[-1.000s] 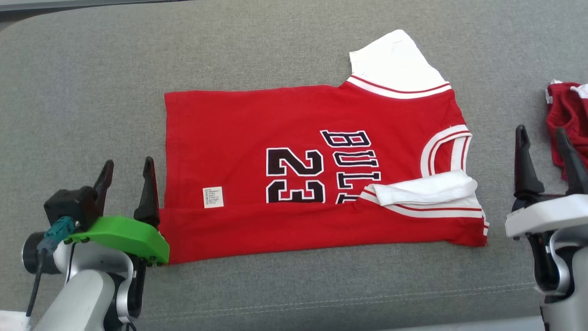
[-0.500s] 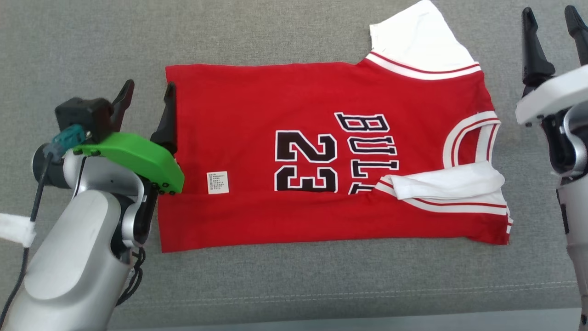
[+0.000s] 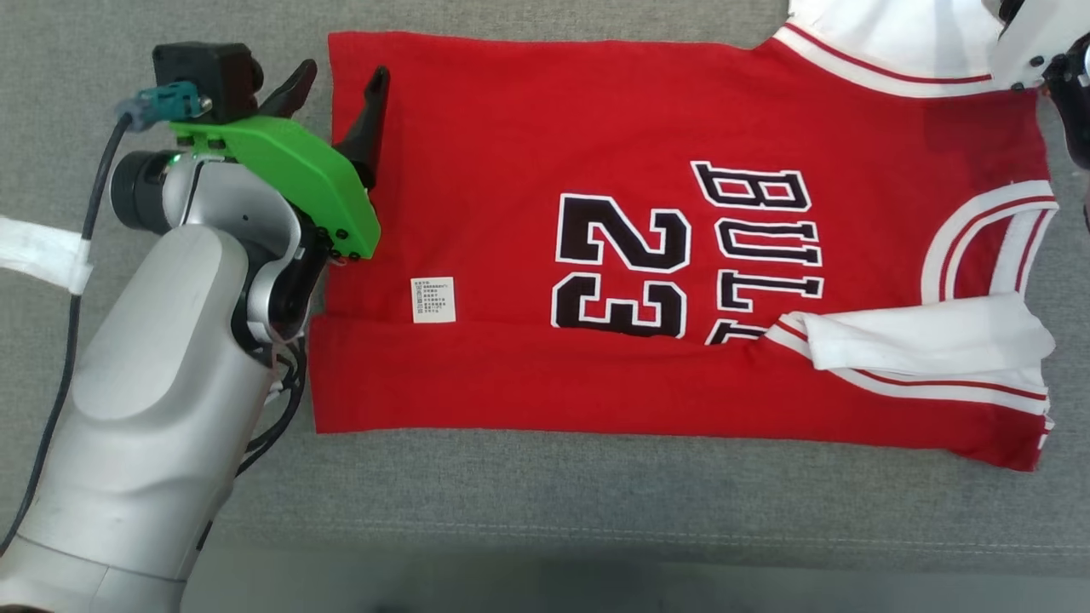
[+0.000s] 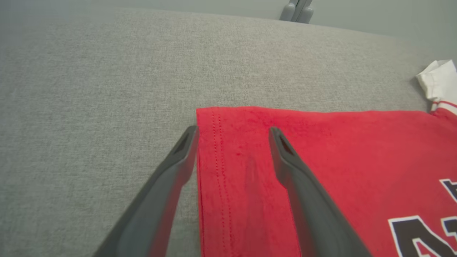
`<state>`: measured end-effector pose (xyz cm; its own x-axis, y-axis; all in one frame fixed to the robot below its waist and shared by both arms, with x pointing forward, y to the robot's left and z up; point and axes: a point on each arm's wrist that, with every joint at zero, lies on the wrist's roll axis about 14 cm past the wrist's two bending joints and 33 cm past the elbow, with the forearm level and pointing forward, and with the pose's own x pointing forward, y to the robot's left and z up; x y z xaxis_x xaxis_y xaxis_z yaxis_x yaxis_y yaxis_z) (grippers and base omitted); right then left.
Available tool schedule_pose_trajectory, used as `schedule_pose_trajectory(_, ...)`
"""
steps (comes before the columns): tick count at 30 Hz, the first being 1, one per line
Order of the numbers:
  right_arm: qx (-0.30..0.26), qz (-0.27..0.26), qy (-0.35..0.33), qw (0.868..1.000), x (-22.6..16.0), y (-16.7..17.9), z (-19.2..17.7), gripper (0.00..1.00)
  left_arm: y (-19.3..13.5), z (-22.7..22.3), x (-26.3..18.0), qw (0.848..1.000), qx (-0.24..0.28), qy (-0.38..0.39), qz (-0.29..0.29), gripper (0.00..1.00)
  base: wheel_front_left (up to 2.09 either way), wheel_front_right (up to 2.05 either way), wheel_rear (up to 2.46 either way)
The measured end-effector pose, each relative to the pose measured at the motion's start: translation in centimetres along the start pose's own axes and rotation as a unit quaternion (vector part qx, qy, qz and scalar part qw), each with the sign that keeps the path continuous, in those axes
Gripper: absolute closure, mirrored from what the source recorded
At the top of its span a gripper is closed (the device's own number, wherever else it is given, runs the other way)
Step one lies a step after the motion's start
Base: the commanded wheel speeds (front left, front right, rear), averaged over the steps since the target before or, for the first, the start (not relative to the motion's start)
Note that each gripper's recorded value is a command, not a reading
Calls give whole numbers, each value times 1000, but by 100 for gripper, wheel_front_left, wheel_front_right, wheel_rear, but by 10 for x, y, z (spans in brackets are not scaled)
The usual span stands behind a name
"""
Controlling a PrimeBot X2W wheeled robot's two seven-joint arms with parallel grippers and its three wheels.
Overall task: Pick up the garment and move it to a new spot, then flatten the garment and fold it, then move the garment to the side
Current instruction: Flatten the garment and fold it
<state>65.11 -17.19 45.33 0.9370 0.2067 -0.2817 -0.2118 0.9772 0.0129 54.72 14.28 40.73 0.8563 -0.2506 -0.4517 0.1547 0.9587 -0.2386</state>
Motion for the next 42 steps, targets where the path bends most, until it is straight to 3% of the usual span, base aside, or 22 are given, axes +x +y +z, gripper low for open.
schedule_pose_trajectory(14,0,21,102,995,56,22,-69,0,20,-28,37,999,-14,49,2,0,0,0,0)
schedule_pose_trajectory(15,0,22,100,995,58,24,-69,17,21,-28,39,999,-15,48,2,25,0,0,0)
schedule_pose_trajectory(16,-1,24,99,995,59,25,-70,58,22,-28,40,999,-16,44,4,60,0,0,0)
schedule_pose_trajectory(17,-1,24,98,995,60,25,-70,84,22,-28,41,999,-17,44,4,100,0,0,0)
schedule_pose_trajectory(18,-1,25,97,995,61,26,-70,100,23,-28,42,999,-17,44,5,100,0,0,0)
schedule_pose_trajectory(24,-1,30,91,995,59,29,-67,100,24,-29,43,999,-15,43,5,100,0,0,0)
schedule_pose_trajectory(32,20,49,31,998,48,36,-39,100,24,-14,38,1000,-8,9,2,100,0,0,0)
schedule_pose_trajectory(42,77,78,-44,993,-12,34,-16,100,24,-8,5,1000,-1,-31,-3,100,0,0,0)
